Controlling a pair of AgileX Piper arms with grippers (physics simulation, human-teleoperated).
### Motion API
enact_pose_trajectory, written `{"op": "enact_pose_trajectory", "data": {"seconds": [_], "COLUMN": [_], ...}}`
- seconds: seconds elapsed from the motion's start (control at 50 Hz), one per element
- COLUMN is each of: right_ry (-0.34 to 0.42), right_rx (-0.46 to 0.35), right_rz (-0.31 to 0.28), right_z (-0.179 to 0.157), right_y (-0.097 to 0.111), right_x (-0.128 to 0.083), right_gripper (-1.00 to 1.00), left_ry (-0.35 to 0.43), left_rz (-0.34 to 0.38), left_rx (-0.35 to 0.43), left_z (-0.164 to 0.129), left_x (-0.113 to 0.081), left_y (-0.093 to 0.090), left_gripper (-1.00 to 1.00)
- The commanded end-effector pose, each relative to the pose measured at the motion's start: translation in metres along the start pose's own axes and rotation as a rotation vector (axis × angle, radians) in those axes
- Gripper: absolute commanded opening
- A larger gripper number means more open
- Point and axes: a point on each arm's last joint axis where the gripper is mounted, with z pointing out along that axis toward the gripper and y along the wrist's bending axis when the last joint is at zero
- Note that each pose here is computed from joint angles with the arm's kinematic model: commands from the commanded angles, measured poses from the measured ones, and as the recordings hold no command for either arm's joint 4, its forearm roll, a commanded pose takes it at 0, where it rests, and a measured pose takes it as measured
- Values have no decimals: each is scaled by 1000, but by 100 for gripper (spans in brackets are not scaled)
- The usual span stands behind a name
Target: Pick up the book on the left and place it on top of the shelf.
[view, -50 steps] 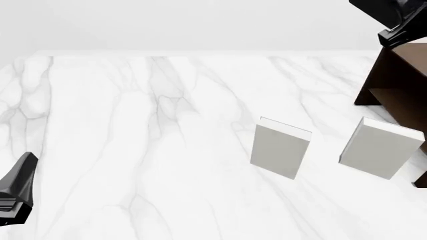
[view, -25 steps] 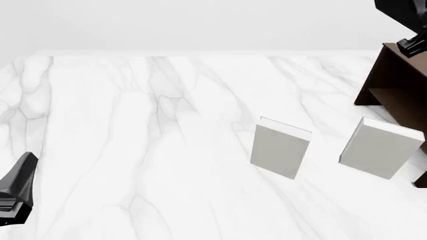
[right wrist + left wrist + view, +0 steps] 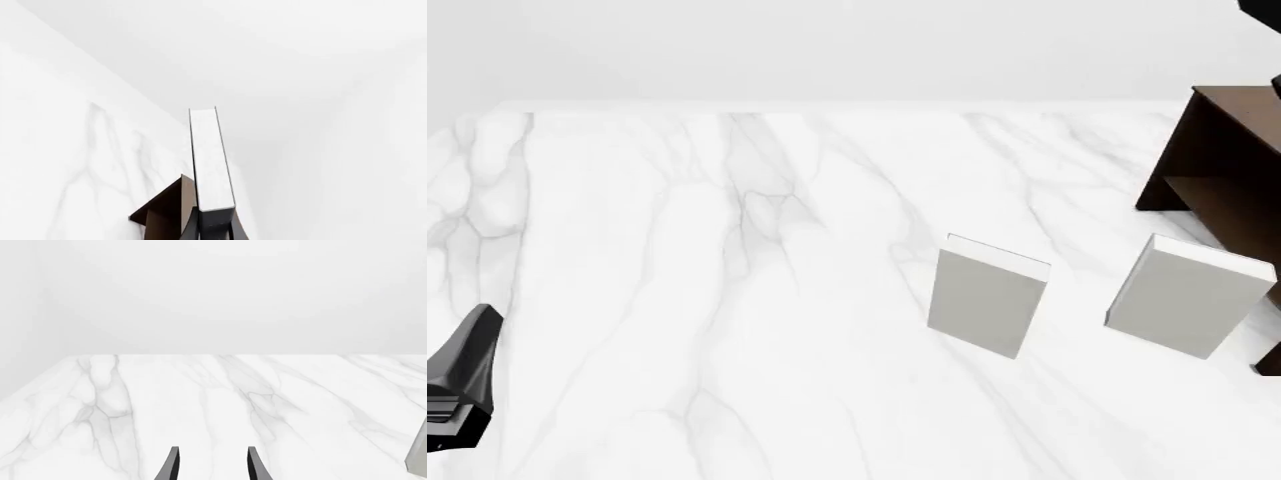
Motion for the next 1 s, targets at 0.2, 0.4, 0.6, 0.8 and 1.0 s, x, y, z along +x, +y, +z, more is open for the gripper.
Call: {"op": "enact_pose_trajectory", "data": {"seconds": [0.2,0.4,0.6,0.8,1.0], "right_ry": [56,85,109,142,167], "right_rx": [96,124,141,162,184], "right_rz": [2,-13,-13,-27,-44], "right_z": [-10,-13,-6,-3,-2], "right_y": [-17,-21,-24,-28,-35], "right_x": [14,21,28,37,41], "right_gripper": [-100,-100,-100,-100,-100], "left_ry": [0,0,0,0,0], "left_rz": [0,0,0,0,0], "left_rx": [0,0,0,0,0], "left_z": [0,0,0,0,0], "left_x": [0,0,0,0,0], "left_y": [0,0,0,0,0], "left_gripper": [100,100,100,100,100]}}
